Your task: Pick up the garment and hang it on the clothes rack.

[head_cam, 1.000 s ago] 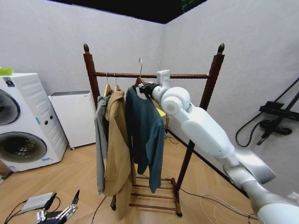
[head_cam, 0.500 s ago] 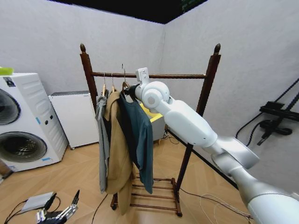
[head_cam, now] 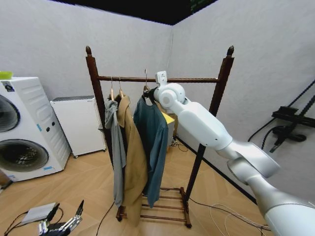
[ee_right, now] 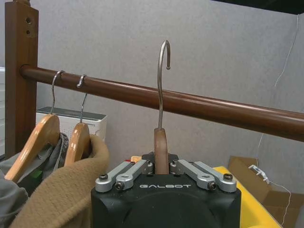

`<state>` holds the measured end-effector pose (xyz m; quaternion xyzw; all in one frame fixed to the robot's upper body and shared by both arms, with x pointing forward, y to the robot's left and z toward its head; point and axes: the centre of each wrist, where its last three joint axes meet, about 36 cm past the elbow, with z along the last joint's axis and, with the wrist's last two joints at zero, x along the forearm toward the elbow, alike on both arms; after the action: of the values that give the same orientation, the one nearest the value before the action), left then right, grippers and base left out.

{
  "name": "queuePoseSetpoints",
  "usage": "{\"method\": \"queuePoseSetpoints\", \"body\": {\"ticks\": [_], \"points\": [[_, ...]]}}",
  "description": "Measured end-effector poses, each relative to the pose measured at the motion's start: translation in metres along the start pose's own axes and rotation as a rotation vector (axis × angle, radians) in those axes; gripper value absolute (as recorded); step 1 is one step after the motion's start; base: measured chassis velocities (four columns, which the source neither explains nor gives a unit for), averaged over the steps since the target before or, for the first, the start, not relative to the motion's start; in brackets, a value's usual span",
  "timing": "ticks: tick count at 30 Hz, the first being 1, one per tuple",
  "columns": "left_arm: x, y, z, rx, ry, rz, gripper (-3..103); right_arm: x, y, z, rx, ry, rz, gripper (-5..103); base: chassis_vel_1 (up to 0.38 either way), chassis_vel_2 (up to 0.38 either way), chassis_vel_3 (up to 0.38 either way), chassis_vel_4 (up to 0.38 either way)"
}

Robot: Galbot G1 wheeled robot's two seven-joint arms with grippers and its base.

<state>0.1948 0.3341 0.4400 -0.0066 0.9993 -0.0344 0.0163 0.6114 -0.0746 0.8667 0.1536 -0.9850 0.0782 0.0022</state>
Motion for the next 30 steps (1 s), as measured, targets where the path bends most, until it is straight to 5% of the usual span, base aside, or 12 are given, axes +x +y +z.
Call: {"method": "queuePoseSetpoints", "body": {"ticks": [30], "points": [[0.0,0.0,0.0,0.0,0.0,0.0,100,-0.046,-0.003,0.009,-0.027,0.104,0.074,9,0.0,0.0,0.0,0.0]]}}
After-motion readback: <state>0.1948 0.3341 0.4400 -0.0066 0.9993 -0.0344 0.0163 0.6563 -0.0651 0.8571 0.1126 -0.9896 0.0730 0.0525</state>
